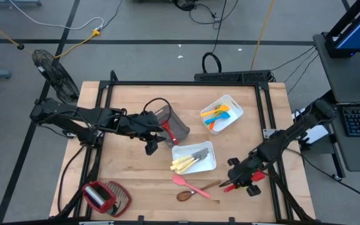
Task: Pick & Place Kitchen Items
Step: Put the red spatula into the top white bin
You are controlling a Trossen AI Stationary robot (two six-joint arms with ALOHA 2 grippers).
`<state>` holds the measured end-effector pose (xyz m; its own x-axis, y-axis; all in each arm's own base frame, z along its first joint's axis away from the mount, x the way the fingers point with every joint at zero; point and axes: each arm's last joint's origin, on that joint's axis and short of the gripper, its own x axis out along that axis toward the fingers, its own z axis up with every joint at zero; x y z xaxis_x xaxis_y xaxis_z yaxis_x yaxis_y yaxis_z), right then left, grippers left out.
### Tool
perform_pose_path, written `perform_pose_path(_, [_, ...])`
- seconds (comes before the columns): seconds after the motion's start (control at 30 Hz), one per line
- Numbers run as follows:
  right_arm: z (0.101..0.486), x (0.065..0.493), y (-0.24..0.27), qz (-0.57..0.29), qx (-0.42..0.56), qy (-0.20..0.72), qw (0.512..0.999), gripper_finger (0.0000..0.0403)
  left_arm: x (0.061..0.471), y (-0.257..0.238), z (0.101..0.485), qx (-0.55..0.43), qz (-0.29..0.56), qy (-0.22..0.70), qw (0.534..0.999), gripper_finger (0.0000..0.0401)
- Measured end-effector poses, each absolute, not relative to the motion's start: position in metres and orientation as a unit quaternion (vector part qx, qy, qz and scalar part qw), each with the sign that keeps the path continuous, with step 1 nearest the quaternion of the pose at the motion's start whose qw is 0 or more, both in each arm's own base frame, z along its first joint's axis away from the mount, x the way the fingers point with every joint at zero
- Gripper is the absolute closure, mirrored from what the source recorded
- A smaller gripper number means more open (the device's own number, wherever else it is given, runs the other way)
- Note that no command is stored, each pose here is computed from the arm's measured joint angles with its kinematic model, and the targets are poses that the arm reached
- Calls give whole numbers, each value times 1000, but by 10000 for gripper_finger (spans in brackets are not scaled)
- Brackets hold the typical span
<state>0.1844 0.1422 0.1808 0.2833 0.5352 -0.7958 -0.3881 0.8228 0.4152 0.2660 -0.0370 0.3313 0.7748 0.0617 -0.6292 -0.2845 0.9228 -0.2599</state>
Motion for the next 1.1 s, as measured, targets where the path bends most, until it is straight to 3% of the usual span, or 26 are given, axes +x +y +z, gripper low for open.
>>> perform_pose_path(0.2, [200, 183, 144, 319, 113, 514, 788, 368, 266, -37, 332, -161, 89, 322, 929, 199])
perform_pose_path(0.47, [238, 197, 141, 341, 99, 441, 824, 368, 268, -37, 333, -151, 83, 313, 934, 199])
perform_pose_path(1.1, [288, 221, 63, 321, -106, 405, 850, 367, 268, -37, 333, -144, 86, 312, 935, 199])
